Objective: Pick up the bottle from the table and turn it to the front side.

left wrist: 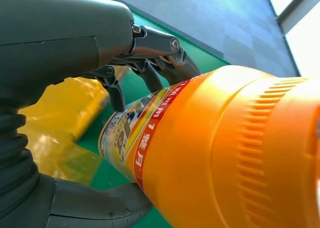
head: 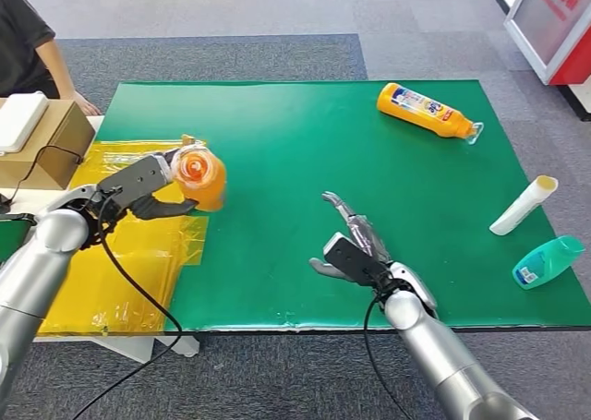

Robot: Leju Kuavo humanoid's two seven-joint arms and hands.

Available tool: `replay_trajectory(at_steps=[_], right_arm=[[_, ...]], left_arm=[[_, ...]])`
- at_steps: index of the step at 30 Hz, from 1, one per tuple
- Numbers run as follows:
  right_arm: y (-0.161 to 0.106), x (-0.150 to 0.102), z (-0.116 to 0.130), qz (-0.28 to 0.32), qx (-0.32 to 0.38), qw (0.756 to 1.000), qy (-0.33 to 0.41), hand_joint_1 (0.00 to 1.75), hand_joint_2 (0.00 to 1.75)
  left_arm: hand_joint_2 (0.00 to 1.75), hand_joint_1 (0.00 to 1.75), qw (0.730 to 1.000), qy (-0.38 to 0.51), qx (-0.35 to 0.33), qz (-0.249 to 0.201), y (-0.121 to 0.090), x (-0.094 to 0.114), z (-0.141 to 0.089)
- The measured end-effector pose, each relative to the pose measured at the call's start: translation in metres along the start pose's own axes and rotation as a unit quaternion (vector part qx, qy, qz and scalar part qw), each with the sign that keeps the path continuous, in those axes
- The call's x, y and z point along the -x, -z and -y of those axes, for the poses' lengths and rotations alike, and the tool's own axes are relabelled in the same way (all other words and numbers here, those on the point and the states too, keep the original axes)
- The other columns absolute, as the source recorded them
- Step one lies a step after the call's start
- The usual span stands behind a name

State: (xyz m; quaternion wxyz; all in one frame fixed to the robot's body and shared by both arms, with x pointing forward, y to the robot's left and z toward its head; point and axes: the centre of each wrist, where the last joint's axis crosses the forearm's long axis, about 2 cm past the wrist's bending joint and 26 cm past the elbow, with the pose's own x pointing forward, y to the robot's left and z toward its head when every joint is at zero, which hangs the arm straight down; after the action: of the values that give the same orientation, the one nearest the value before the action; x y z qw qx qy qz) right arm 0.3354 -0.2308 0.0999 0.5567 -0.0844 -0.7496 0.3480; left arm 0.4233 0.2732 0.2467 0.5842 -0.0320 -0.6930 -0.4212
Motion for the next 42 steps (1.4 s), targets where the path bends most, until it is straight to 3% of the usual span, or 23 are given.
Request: replay_trajectory(at_steps=[6, 18, 32, 38, 42], right_arm=[[-0.004, 0.003, 0.003, -0.003, 0.014, 1.000, 0.009, 0.00, 1.75], [-0.009, 0.005, 0.010, 0.000, 0.043, 0.999, 0.017, 0.00, 1.75], [-0.012, 0.008, 0.012, 0.001, 0.050, 0.999, 0.020, 0.00, 1.75], [-0.015, 0.011, 0.012, -0.005, 0.054, 0.998, 0.022, 0.00, 1.75], [-0.018, 0.012, 0.012, -0.010, 0.057, 0.998, 0.023, 0.00, 1.75]], left_arm=[[1.75, 1.75, 0.998, 0.039, 0.001, -0.042, -0.011, -0.003, -0.034], [1.75, 1.75, 0.992, 0.096, -0.007, -0.083, -0.032, -0.007, -0.070], [1.75, 1.75, 0.984, 0.133, 0.029, -0.114, -0.049, -0.008, -0.086], [1.75, 1.75, 0.976, 0.166, 0.033, -0.140, -0.069, -0.001, -0.090], [1.75, 1.75, 0.969, 0.172, 0.037, -0.172, -0.091, 0.014, -0.089]])
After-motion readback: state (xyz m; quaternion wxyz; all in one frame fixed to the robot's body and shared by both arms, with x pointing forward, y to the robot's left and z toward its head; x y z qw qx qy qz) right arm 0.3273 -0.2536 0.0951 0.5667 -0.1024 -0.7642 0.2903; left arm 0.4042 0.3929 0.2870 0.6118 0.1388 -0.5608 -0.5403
